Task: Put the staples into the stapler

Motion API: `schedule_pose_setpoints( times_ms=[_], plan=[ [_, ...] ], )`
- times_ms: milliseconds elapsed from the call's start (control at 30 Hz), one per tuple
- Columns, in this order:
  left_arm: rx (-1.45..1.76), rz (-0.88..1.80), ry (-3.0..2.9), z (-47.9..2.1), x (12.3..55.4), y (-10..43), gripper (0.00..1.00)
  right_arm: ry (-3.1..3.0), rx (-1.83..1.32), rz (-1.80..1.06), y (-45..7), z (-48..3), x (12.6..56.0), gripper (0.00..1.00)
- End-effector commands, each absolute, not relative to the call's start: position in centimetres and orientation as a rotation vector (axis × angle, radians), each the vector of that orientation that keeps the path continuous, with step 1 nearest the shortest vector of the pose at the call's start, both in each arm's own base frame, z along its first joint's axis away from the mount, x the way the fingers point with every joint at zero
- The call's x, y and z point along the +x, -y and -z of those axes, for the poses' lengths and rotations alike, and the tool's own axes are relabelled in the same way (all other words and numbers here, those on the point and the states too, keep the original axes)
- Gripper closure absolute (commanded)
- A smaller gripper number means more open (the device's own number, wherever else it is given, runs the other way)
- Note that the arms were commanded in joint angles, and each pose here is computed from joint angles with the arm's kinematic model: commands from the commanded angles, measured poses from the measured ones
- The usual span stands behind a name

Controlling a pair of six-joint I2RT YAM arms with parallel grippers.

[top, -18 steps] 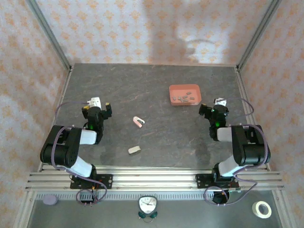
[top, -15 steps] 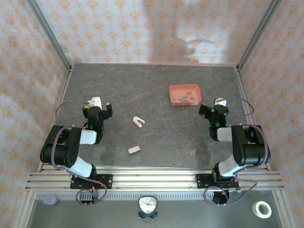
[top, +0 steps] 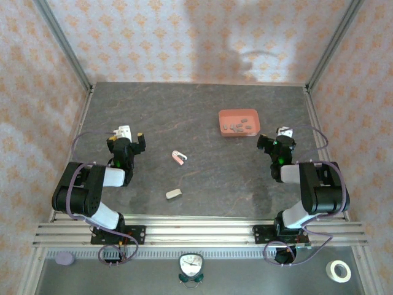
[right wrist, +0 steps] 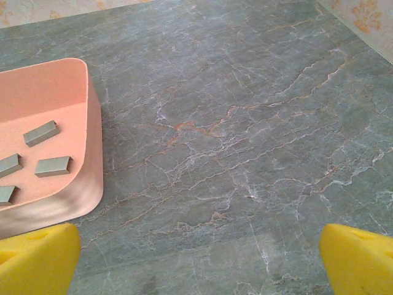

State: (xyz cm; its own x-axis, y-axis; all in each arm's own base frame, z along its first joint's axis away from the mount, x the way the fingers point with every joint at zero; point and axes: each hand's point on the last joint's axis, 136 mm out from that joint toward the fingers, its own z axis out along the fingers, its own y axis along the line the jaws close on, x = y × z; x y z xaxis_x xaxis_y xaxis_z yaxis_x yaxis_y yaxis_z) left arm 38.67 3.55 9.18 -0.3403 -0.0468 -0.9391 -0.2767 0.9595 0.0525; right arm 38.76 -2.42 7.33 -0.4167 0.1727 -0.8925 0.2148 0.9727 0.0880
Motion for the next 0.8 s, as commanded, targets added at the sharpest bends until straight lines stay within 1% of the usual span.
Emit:
schedule_pose_setpoints(
  times_ms=[0, 333, 433, 600, 700, 767],
  plan=[
    [-0.204, -0.238, -1.902, -9.8, 39.2, -3.2, 0.0, -1.96, 0.273, 0.068, 2.7, -8.8, 39.5, 0.01],
    [-0.203, -0.233, -1.903, -9.8, 39.2, -3.1, 0.0, -1.959, 0.275, 0.066, 2.6, -8.9, 39.5, 0.01],
    [-0.211, -0.24, -1.889, -10.2, 39.0, -3.3, 0.06, -1.958, 0.274, 0.065, 2.6, -8.8, 39.4, 0.01],
    [-0.13, -0.277, -1.947, -14.2, 38.5, -1.4, 0.09, -2.041, 0.199, 0.001, 1.1, -11.3, 39.8, 0.01],
    [-0.242, -0.251, -2.021, -17.1, 38.1, -1.1, 0.15, -2.101, 0.267, -0.054, 0.6, -13.9, 39.2, 0.01],
    [-0.317, -0.164, -2.11, -18.4, 37.7, 0.0, 0.18, -2.119, 0.352, -0.059, 0.4, -15.6, 38.3, 0.01]
  ],
)
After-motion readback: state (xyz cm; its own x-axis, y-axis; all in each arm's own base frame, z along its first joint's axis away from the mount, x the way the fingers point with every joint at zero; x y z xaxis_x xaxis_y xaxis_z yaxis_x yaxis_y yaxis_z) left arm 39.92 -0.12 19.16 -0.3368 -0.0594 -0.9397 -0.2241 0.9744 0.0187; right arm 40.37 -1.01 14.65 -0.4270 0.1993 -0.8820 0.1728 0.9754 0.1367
